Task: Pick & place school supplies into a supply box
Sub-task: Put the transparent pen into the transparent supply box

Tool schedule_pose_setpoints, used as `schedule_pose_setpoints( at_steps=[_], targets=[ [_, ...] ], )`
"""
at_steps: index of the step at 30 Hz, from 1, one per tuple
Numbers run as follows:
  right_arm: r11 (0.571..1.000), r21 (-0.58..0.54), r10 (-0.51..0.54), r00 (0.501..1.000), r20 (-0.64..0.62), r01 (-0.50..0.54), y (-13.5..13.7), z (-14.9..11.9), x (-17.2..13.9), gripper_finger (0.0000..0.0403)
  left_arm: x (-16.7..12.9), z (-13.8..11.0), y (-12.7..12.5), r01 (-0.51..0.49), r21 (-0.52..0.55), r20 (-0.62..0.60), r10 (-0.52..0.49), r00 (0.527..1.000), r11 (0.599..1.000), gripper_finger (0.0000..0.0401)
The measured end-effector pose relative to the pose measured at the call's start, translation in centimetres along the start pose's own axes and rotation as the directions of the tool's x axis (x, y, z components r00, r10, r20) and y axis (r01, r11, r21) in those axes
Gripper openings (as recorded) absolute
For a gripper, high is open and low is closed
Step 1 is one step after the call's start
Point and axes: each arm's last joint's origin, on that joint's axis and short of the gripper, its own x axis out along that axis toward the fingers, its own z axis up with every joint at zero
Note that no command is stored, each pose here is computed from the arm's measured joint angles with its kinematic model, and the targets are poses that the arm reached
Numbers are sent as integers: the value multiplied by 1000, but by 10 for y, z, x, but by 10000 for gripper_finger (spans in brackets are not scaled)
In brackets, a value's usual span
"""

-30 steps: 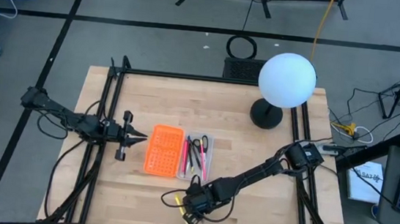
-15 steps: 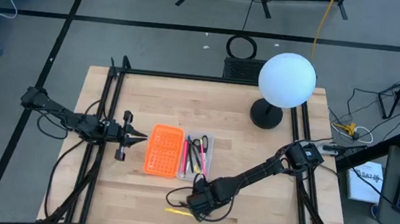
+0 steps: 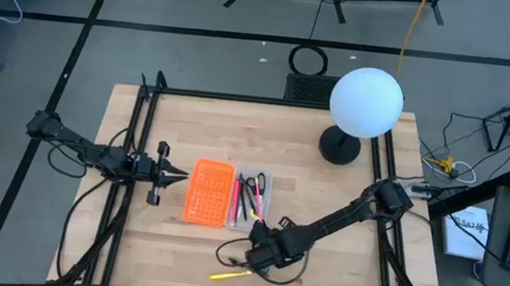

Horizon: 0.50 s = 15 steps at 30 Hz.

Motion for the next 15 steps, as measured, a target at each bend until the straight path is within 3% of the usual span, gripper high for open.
schedule_pose_setpoints(
  at_steps=[7, 12, 15],
  targets=[
    [976, -34, 218, 972, 88, -216, 33, -16, -14, 108, 0, -1, 0, 1, 22, -6, 0, 1000, 1000, 49],
    [984, -66, 167, 984, 60, -163, 36, -33, -7, 98, 0, -1, 0, 1, 19, -14, -1, 1000, 1000, 49],
    [981, -69, 188, 980, 66, -183, 42, -38, -2, 98, 0, -2, 0, 2, 19, -22, -2, 1000, 1000, 49]
  ],
)
